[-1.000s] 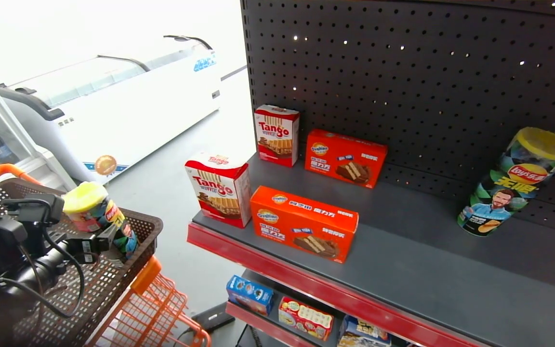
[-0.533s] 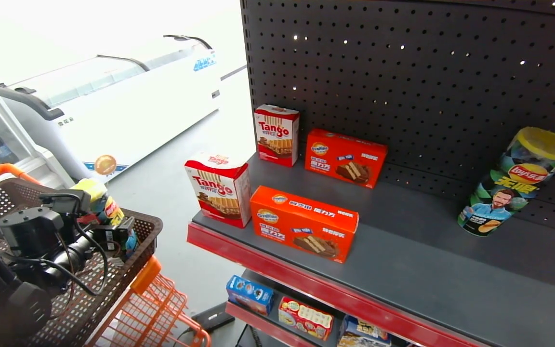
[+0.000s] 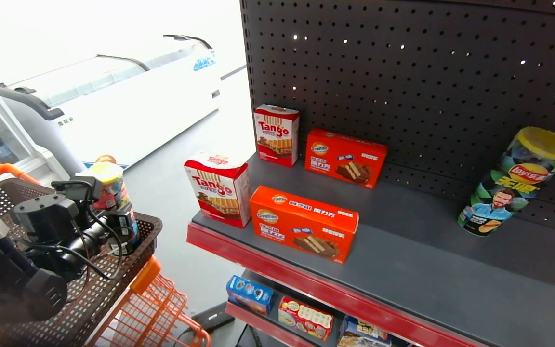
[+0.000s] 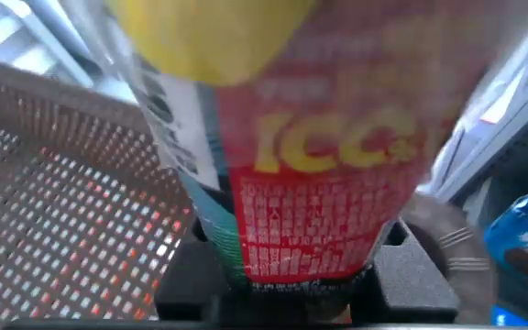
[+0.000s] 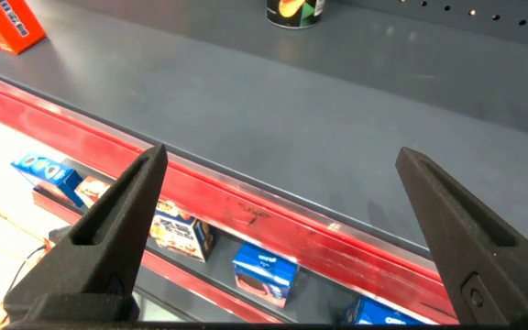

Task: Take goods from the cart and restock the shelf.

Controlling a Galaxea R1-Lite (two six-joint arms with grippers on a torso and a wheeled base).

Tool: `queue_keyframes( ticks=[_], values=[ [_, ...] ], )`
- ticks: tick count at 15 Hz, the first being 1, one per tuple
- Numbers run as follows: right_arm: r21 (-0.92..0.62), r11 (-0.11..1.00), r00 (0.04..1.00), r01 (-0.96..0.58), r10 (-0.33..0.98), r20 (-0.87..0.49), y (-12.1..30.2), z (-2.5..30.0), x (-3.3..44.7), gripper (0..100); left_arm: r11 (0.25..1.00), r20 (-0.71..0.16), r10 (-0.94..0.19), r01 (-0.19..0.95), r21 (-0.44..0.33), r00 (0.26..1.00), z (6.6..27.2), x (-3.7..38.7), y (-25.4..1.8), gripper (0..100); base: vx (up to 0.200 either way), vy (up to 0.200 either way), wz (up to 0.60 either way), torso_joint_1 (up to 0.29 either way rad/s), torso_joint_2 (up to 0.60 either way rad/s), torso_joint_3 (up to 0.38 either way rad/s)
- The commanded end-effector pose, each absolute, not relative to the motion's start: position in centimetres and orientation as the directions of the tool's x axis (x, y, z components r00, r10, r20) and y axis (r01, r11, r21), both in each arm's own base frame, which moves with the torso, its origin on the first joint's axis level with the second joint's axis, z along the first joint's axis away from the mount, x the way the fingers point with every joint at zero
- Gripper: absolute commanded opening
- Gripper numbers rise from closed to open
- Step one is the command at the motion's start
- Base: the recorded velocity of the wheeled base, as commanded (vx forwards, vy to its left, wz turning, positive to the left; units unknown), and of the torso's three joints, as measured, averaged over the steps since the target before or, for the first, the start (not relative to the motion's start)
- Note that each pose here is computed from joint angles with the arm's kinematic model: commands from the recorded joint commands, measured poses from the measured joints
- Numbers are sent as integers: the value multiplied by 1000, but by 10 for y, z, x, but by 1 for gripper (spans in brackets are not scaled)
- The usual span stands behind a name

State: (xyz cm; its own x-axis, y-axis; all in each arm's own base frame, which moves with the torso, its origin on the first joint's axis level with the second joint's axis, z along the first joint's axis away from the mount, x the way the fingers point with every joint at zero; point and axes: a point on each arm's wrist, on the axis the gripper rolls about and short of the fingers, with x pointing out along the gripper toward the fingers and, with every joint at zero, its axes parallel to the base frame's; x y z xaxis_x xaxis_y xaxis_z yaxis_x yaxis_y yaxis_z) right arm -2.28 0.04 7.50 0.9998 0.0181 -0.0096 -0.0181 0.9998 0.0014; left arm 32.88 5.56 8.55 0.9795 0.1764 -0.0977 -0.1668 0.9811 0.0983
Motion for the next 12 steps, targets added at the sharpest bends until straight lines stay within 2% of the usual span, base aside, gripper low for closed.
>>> queue_keyframes(
  ticks=[1, 4, 5, 8, 9, 10, 12],
  values=[
    [2, 1000, 1000, -18, 18, -11, 0, 75, -23, 100, 984, -2, 148, -147, 100, 989, 122, 319, 46, 0, 0, 0, 0, 0, 0, 0],
    [2, 1000, 1000, -18, 18, -11, 0, 75, -23, 100, 984, 32, 141, -143, 103, 990, 169, 304, 44, 0, 0, 0, 0, 0, 0, 0],
    [2, 1000, 1000, -18, 18, -11, 0, 75, -23, 100, 989, 49, 102, -107, 104, 994, 192, 290, 41, 0, 0, 0, 0, 0, 0, 0],
    [2, 1000, 1000, -18, 18, -11, 0, 75, -23, 100, 993, 85, 21, -30, 111, 996, 222, 256, 34, 0, 0, 0, 0, 0, 0, 0],
    [2, 1000, 1000, -18, 18, -11, 0, 75, -23, 100, 993, 112, 14, -27, 115, 994, 230, 253, 33, 0, 0, 0, 0, 0, 0, 0],
    [2, 1000, 1000, -18, 18, -9, 0, 75, -23, 100, 993, 169, -9, -11, 119, 985, 249, 247, 28, 0, 0, 0, 0, 0, 0, 0],
    [2, 1000, 1000, -18, 18, -11, 0, 75, -23, 100, 993, 162, -56, 37, 116, 985, 262, 231, 14, 0, 0, 0, 0, 0, 0, 0]
  ],
)
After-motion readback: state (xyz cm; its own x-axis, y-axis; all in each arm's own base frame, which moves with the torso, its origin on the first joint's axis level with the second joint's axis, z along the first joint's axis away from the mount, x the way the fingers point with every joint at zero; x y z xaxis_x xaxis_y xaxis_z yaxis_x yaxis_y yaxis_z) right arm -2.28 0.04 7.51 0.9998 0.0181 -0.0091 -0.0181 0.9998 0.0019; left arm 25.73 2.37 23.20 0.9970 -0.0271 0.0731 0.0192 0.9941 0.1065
